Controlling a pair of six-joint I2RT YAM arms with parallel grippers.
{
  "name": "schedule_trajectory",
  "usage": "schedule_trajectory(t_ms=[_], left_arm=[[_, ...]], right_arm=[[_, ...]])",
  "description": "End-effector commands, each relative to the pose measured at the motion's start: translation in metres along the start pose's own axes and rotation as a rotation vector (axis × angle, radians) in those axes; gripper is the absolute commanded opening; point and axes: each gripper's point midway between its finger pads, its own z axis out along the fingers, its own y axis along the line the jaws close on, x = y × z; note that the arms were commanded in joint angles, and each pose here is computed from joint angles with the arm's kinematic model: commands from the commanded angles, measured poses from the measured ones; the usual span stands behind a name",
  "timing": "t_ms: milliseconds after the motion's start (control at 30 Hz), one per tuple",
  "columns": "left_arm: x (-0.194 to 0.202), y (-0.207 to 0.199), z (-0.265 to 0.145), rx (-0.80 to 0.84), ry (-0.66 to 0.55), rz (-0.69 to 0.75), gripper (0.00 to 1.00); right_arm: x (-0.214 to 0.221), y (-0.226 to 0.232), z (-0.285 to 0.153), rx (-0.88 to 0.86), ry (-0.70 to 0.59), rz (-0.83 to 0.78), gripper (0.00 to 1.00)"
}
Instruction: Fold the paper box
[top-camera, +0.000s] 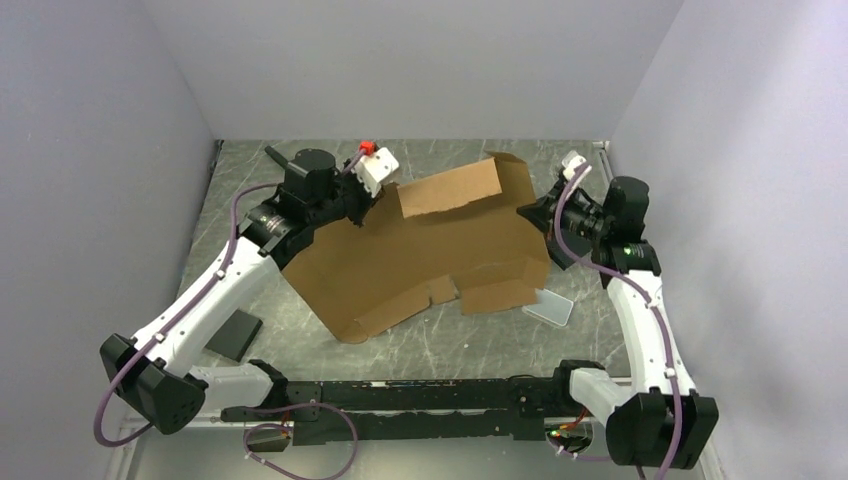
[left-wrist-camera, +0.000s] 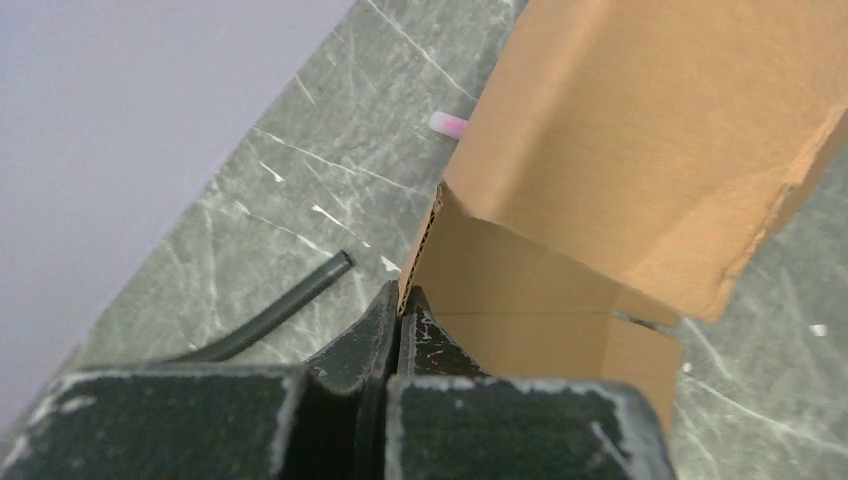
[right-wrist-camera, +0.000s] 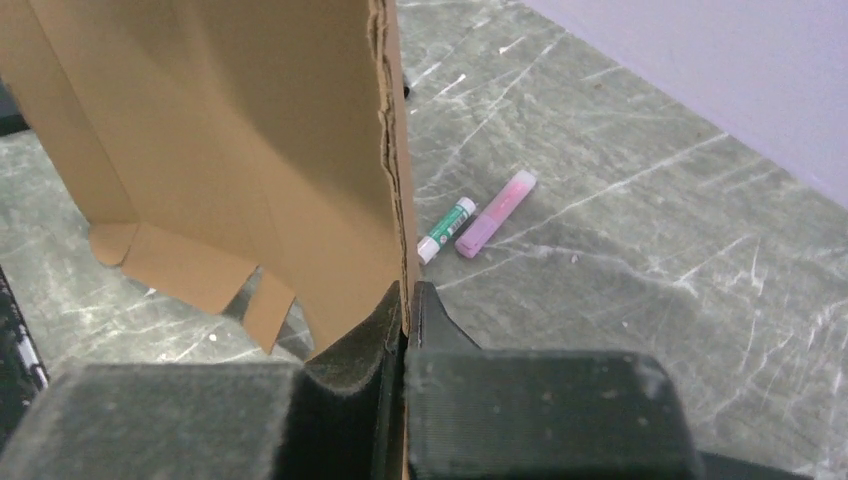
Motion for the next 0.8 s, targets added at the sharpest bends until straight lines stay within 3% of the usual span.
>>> schedule_trajectory(t_ms=[0, 133, 267, 467, 767], left_arm=[[-0.03, -0.004, -0.008, 0.048, -0.051, -0.214, 0.0], [-0.041, -0.013, -0.007, 0.084, -0.042, -0.42, 0.0], [-0.037, -0.028, -0.003, 0.128, -0.032, -0.609, 0.0], [0.01, -0.056, -0.003, 0.142, 0.047, -0.796, 0.0], [0.121, -0.065, 0.001, -0.065, 0.168, -0.858, 0.02]], right_arm=[[-0.062, -0.023, -0.008, 0.101, -0.005, -0.085, 0.0], [-0.126, -0.037, -0.016, 0.183, 0.058, -0.191, 0.0], [-0.15, -0.041, -0.004, 0.233, 0.135, -0.27, 0.0], [-0.118, -0.024, 0.036, 0.186, 0.261, -0.33, 0.0], [-0.07, 0.023, 0.095, 0.097, 0.341, -0.397, 0.0]])
